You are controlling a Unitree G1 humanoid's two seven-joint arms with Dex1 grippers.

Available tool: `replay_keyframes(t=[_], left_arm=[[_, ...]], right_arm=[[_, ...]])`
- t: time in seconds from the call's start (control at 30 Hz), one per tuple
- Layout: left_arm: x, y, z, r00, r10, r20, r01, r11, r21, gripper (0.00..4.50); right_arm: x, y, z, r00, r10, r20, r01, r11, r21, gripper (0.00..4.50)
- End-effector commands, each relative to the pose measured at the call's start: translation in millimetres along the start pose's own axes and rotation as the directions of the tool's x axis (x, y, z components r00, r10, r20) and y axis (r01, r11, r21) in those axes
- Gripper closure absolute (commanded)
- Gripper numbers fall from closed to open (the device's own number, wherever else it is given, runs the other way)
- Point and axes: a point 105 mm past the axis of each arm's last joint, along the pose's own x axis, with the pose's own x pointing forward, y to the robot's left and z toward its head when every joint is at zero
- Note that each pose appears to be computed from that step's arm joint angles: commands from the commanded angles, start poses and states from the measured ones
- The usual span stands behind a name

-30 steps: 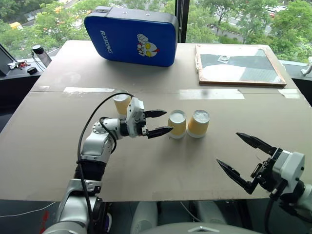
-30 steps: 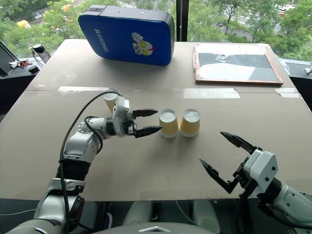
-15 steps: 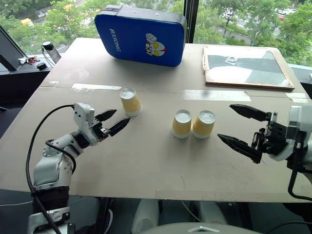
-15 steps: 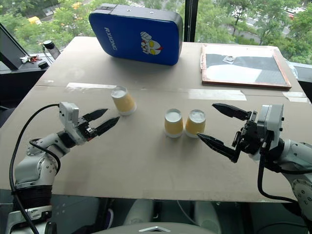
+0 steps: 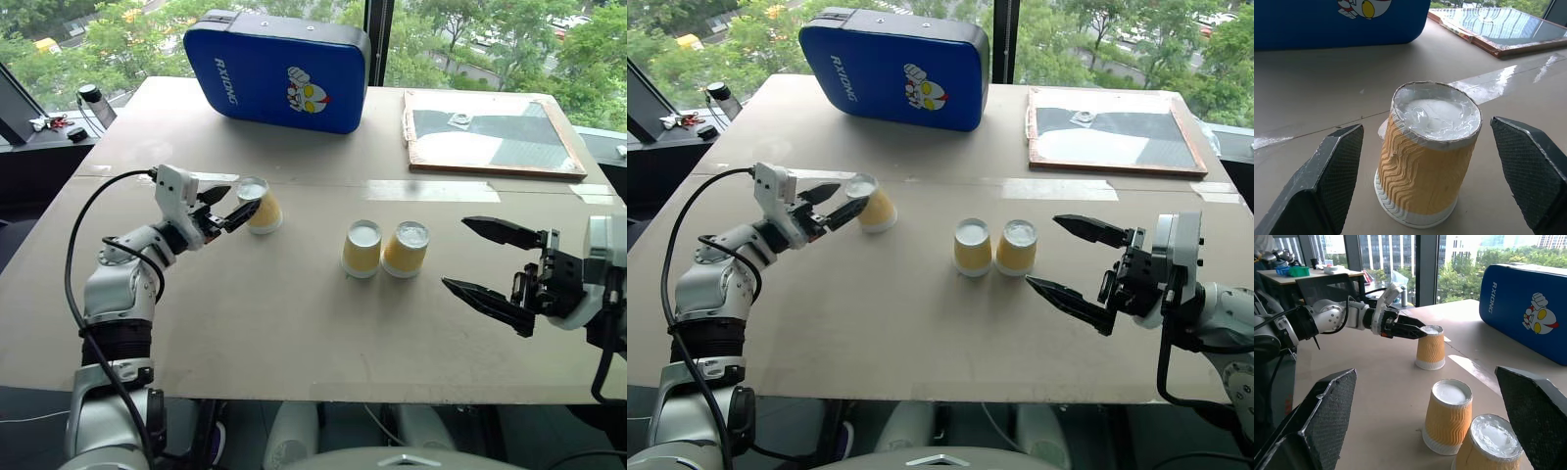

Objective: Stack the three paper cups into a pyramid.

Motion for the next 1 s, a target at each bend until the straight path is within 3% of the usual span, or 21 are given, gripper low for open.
replay_keyframes(t=[0.03,0.1,0.17,0.23,0.27,0.43,0.63,0.83,1.0], left_arm=[[11,-3,10,0.999,-0.021,0.026,0.02,0.999,0.038,0.24],[16,-4,9,0.999,-0.038,0.024,0.037,0.998,0.041,0.46],[17,-6,8,0.998,-0.058,0.017,0.057,0.997,0.052,1.0],[17,-6,8,0.998,-0.066,0.015,0.064,0.996,0.066,1.92],[18,-6,10,0.997,-0.07,0.016,0.069,0.995,0.076,2.08],[24,-25,48,0.967,-0.245,0.075,0.237,0.967,0.093,2.08],[44,-100,101,0.783,-0.617,0.073,0.616,0.787,0.044,2.08],[74,-150,119,0.648,-0.761,0.009,0.759,0.647,0.066,2.08],[80,-166,118,0.585,-0.811,-0.017,0.809,0.583,0.074,2.08]], right_arm=[[0,5,10,1.0,-0.008,0.022,0.01,0.998,-0.059,0.0],[0,5,10,1.0,-0.018,0.018,0.02,0.998,-0.059,0.0],[-1,5,10,0.999,-0.03,0.014,0.03,0.998,-0.059,0.0],[-1,6,11,0.999,-0.035,0.012,0.036,0.998,-0.06,0.0],[0,6,11,0.999,-0.04,0.011,0.04,0.997,-0.061,0.0],[-1,5,12,0.996,-0.091,0.008,0.091,0.994,-0.064,0.0],[-19,4,1,0.981,-0.191,-0.028,0.188,0.979,-0.08,0.0],[-50,8,-10,0.943,-0.323,-0.087,0.313,0.943,-0.112,0.0],[-59,15,-12,0.925,-0.361,-0.116,0.347,0.929,-0.127,0.0]])
